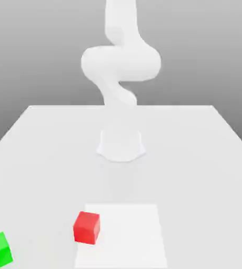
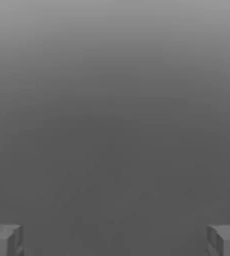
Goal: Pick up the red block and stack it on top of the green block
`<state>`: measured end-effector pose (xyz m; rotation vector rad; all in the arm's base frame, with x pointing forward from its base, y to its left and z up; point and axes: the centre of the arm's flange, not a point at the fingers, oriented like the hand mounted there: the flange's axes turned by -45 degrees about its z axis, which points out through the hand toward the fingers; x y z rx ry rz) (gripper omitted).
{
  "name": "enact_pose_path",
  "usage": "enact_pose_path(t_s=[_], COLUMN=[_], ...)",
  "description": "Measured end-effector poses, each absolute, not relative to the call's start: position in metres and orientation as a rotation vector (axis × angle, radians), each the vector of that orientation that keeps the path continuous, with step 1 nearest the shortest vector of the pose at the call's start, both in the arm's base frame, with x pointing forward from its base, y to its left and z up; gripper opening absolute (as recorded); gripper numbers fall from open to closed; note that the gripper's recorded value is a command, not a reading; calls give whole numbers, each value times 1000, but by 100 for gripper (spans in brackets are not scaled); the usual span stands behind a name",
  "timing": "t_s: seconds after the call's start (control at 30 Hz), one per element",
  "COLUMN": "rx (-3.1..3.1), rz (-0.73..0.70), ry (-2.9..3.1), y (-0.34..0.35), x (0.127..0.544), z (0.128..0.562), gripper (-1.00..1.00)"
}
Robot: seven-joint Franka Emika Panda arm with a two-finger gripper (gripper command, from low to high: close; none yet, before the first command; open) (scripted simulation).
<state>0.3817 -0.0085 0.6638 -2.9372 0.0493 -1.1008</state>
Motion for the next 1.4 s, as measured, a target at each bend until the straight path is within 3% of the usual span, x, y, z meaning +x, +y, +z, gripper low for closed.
enact_pose_path(t_s=[0.17, 0.37, 0.7, 0.9, 0.93, 1.17, 1.4], rx=[-3020, -3087, -3125, -3125, -3125, -3125, -3126], rz=[-850, -549, -45, -1, 0, 0, 0], ry=[111, 187, 320, 324, 324, 323, 317], y=[-27, -50, -81, -81, -81, -81, -96], x=[435, 460, 419, 413, 412, 412, 420], z=[559, 429, 225, 152, 146, 147, 209], gripper=[0, 0, 0, 0, -100, -100, -100])
